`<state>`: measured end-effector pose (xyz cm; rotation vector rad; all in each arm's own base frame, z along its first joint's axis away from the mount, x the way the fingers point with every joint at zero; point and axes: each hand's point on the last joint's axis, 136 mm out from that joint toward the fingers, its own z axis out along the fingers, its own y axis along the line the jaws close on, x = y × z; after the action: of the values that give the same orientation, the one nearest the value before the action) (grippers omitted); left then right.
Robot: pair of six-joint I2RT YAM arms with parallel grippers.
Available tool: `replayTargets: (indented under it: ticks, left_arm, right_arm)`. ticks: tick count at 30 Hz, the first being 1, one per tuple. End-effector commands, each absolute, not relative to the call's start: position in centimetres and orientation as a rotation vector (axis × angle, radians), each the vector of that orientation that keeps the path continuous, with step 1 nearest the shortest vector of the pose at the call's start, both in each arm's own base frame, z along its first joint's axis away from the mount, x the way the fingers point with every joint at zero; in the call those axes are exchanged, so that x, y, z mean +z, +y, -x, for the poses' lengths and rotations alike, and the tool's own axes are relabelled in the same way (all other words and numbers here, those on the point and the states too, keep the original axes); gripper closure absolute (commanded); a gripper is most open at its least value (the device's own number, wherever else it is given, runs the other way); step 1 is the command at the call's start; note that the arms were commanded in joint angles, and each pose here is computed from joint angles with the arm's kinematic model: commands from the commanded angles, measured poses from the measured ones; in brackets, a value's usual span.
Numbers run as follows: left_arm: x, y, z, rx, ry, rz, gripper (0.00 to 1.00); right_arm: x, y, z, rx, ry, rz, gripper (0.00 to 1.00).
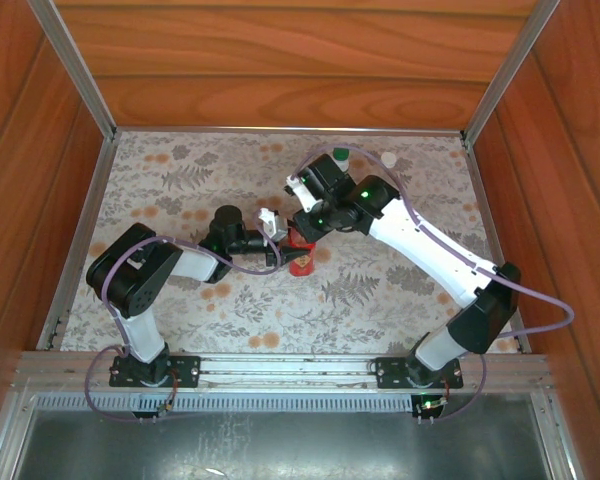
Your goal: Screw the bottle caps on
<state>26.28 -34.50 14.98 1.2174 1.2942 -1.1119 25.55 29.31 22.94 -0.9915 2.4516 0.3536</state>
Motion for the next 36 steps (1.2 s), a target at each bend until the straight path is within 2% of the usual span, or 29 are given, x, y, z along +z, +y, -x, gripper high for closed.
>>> replayTargets:
  ticks: [1, 25, 30, 36]
  left_arm:
    - [12.5, -33.8, -25.9, -1.155, 1.412, -1.215, 0.41]
    - [12.5, -33.7, -25.7, -1.188, 1.409, -1.224, 0.41]
    - [12.5, -33.8, -25.8, -1.187, 1.410, -1.223, 0.41]
    - [12.7, -33.8, -26.4, -1.165, 1.413, -1.206, 0.41]
  right_arm:
    - [23.9, 29.7, -25.1, 0.371, 2.401, 1.113, 0.71]
    - [24.0, 28.8, -24.1, 0.258, 2.294, 1.466, 0.71]
    - [22.5, 28.3, -24.4, 0.200, 2.373, 1.440, 0.71]
    - [21.4, 27.5, -25.0, 0.114, 2.516, 1.266, 0.74]
